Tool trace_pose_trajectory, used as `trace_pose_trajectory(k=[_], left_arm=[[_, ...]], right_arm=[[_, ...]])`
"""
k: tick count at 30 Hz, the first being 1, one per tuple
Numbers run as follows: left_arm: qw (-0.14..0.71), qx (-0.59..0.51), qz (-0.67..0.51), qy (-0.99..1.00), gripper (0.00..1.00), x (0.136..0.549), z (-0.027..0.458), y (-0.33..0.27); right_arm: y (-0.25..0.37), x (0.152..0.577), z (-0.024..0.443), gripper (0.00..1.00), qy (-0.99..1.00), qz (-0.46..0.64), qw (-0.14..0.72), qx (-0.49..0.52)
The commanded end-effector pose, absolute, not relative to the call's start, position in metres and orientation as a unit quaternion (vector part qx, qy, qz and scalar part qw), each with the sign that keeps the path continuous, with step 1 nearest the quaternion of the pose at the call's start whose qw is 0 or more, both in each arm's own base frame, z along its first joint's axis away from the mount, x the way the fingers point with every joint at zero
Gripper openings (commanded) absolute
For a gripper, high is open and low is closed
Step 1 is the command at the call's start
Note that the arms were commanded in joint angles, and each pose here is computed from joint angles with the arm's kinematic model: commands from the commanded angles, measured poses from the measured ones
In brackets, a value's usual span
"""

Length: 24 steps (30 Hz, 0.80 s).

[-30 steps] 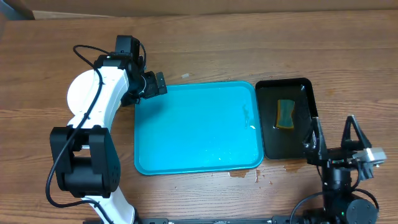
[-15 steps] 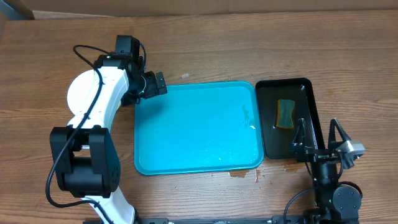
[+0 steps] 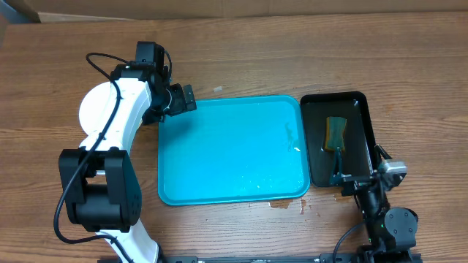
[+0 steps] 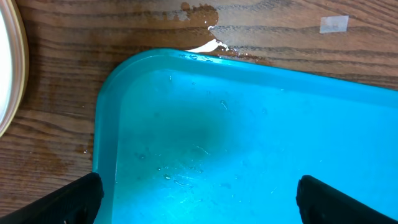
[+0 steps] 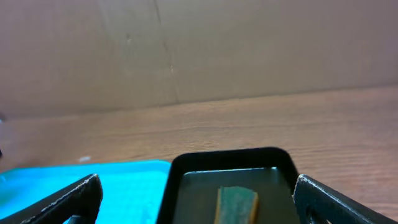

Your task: Clean dirty plates on tray and stack at the side

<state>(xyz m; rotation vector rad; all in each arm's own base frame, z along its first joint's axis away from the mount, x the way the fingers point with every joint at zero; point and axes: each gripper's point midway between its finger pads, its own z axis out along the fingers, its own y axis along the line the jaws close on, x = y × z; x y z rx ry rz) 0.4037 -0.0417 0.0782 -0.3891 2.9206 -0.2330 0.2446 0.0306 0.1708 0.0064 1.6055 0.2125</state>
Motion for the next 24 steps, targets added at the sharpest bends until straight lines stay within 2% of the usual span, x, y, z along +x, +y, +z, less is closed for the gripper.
trace_pose_trajectory(k=[1,24], left_arm=[[0.099,-0.122,-0.084,0.984,1.0,0.4079,0.0822,-0.0468],[0.099,-0.122,-0.084,0.984,1.0,0.4079,0.0822,-0.0468]], right_arm=[[0.0324,0.2443,0.1693,1.0,0.714,0.045,0.697,-0.057],[0.0323,0.2444,0.1695,1.0,0.712,0.027,0.698,-0.075]])
